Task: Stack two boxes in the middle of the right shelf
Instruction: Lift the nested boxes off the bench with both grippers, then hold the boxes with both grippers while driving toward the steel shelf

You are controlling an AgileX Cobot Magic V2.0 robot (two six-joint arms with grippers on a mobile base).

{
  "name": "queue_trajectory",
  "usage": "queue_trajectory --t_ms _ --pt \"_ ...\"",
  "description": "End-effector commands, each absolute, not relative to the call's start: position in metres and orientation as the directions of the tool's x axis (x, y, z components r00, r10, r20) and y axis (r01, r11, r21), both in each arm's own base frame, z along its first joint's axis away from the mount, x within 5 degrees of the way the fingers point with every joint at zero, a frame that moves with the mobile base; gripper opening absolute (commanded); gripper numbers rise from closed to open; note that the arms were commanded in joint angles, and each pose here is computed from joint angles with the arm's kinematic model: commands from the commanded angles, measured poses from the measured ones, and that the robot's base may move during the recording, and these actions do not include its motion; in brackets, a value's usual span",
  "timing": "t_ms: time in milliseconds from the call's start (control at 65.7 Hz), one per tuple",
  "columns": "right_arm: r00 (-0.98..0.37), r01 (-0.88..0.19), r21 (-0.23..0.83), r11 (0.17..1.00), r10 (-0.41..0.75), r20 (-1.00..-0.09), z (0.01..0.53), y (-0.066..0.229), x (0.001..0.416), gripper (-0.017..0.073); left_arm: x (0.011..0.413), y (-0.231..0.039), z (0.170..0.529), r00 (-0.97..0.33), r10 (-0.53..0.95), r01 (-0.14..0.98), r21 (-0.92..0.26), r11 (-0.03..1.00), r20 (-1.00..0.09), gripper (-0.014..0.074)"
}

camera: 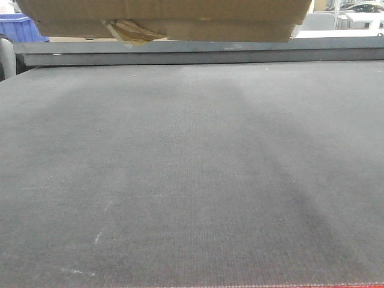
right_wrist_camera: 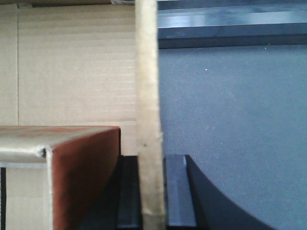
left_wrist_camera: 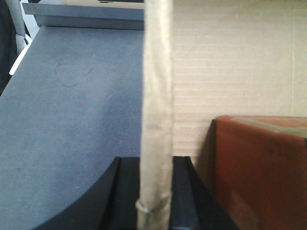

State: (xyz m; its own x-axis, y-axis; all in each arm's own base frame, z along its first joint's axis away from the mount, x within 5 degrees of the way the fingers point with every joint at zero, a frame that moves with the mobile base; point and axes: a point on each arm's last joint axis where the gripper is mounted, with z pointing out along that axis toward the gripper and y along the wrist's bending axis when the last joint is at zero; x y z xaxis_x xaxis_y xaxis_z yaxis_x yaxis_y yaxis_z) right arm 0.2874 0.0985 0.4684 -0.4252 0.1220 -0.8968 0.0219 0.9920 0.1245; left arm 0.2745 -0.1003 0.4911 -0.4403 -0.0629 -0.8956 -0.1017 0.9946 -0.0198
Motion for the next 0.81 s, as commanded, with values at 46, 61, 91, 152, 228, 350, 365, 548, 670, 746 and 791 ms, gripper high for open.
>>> queue_trajectory --t_ms 46,61,91,152,228,350,365,548,670,746,791 --pt "-0.35 0.027 0.105 0.994 0.108 -0.931 0.4833 0.0913 0.2824 -0.0153 0.2707 -0.0926 0.502 -0.385 -0.045 -0.131 0.007 0.991 -0.922 -0.0111" --pt "-0.35 0.027 0.105 0.994 0.108 -0.931 0.4833 0.0913 0.2824 -0.0153 0.2707 -0.0926 0.502 -0.385 -0.045 -0.131 0.007 0.991 -0.922 -0.0111" --pt "-0.35 0.027 0.105 0.994 0.108 -0.931 0.4833 0.0913 0.2824 -0.0153 0.2707 -0.0926 0.502 -0.385 -0.045 -0.131 0.007 0.991 -0.922 -0.0111" --pt "-0.35 0.027 0.105 0.994 0.108 -0.931 0.4833 0.0913 0.2824 -0.0153 0.2707 -0.0926 0.502 -0.385 -0.045 -0.131 0.007 0.991 -0.922 -0.0111" --pt "-0.35 0.027 0.105 0.994 0.108 -0.931 0.4833 0.0913 0.2824 -0.0153 0.2707 -0.0926 0.502 -0.385 -0.045 -0.131 0.007 0.991 -0.922 -0.0111" --pt "-0.35 0.027 0.105 0.994 0.108 -0.931 0.4833 0.0913 0.2824 -0.0153 0.2707 -0.0926 0.502 -0.385 -0.045 -0.131 0.007 0.991 -0.922 -0.0111" --pt "-0.35 0.027 0.105 0.994 0.108 -0.931 0.4833 0.0913 0.2824 -0.0153 0.2707 -0.0926 0.502 -0.385 -0.045 -0.131 0.007 0.991 -0.922 -0.0111" --pt "-0.349 0.027 0.105 0.994 0.108 -0.931 0.4834 0.0913 0.2824 -0.0153 0.2707 -0.0926 0.502 -0.385 -0.045 -0.131 0.007 0.991 -0.922 -0.0111" --pt "-0.349 0.027 0.105 0.994 0.108 -0.931 0.4834 0.0913 0.2824 -0.0153 0.2707 -0.0926 0.502 -0.385 -0.045 -0.131 0.007 0.991 -0.922 -0.0111" --pt "-0.349 0.027 0.105 0.994 0.108 -0.931 0.4834 0.0913 0.2824 -0.0153 0.2707 -0.0926 0.502 -0.385 -0.045 -0.131 0.007 0.991 -0.922 -0.0111" --pt "-0.349 0.027 0.105 0.994 0.108 -0.931 0.4834 0.0913 0.2824 -0.0153 0.2707 -0.0926 0.502 -0.385 -0.045 -0.131 0.007 0.991 -0.922 -0.0111"
